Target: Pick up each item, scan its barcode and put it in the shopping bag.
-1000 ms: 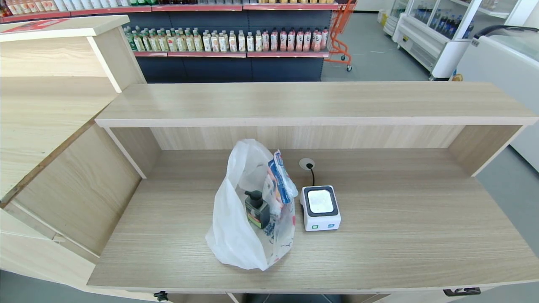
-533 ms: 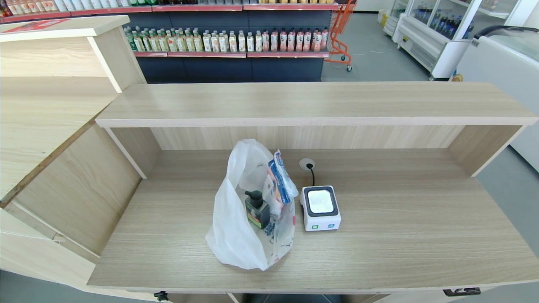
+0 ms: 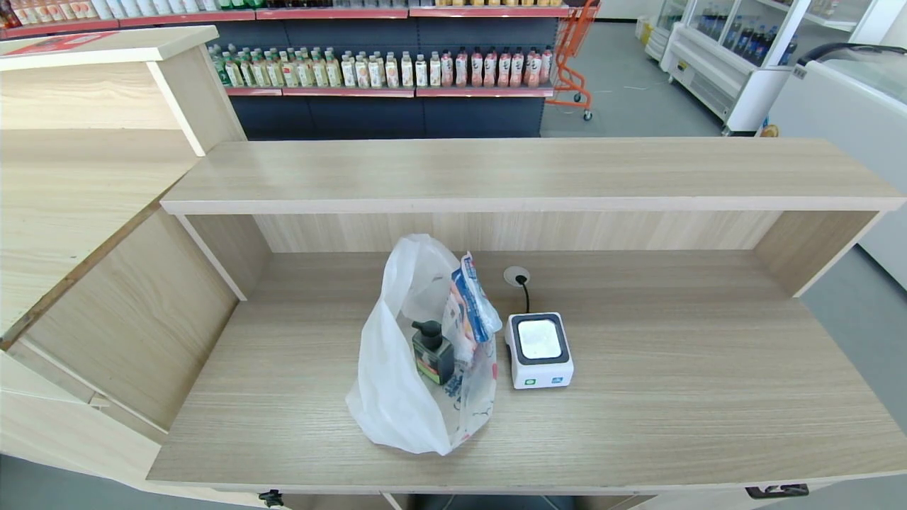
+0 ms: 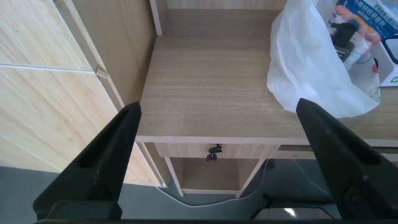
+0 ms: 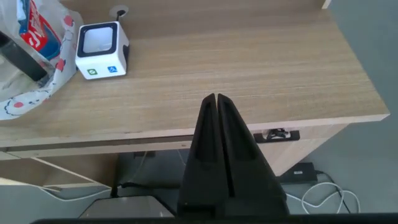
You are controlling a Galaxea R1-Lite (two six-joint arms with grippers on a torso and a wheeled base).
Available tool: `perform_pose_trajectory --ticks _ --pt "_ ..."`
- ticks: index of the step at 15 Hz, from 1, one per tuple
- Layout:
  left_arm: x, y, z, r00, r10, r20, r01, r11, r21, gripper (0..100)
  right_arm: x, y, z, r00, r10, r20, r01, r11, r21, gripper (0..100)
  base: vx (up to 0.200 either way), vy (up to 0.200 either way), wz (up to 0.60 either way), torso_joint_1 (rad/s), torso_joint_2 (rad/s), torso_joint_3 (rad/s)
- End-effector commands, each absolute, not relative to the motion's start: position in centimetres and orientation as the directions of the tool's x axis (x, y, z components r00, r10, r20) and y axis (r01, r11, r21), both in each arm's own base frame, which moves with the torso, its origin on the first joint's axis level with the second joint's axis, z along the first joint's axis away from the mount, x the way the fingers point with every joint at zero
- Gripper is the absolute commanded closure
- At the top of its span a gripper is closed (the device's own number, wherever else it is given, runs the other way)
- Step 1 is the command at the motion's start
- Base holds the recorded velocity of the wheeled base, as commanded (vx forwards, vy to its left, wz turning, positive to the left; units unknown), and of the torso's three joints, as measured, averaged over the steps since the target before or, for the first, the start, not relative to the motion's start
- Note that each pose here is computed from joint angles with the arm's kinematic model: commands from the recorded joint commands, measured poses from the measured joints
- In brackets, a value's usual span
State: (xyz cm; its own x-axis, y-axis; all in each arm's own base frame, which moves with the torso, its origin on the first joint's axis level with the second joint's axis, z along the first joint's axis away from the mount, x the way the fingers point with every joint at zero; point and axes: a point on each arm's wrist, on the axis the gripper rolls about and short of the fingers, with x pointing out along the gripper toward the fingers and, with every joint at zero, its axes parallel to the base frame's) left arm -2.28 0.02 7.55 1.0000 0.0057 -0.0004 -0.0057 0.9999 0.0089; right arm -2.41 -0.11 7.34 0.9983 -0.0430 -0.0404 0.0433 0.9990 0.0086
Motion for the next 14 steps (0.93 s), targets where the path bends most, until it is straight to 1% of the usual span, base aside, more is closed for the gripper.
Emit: perform_pose_trajectory --ticks 1,4,11,14 --pt "-2.27 0.02 7.55 1.0 0.006 -0.002 -0.006 1.0 0.009 0 -2.37 -0.11 7.36 0.998 -0.043 -0.046 0.043 0.999 0.009 100 0.0 0.0 0.0 0.0 0.0 0.0" --pt "-2.27 0.02 7.55 1.0 0.006 -0.002 -0.006 1.0 0.009 0 -2.39 -0.11 7.35 0.998 -0.043 -0.044 0.043 0.999 0.009 100 0.0 0.0 0.0 0.0 0.0 0.0" --pt "-2.27 0.02 7.55 1.0 0.006 -0.002 -0.006 1.0 0.009 0 -2.39 -0.11 7.35 0.998 -0.043 -0.044 0.043 0.999 0.009 100 0.0 -0.2 0.0 0.005 0.0 0.001" --pt "-2.28 0.02 7.55 1.0 0.006 0.0 -0.006 1.0 0.006 0 -2.39 -0.11 7.35 0.998 -0.043 -0.044 0.043 0.999 0.009 100 0.0 0.0 0.0 0.0 0.0 0.0"
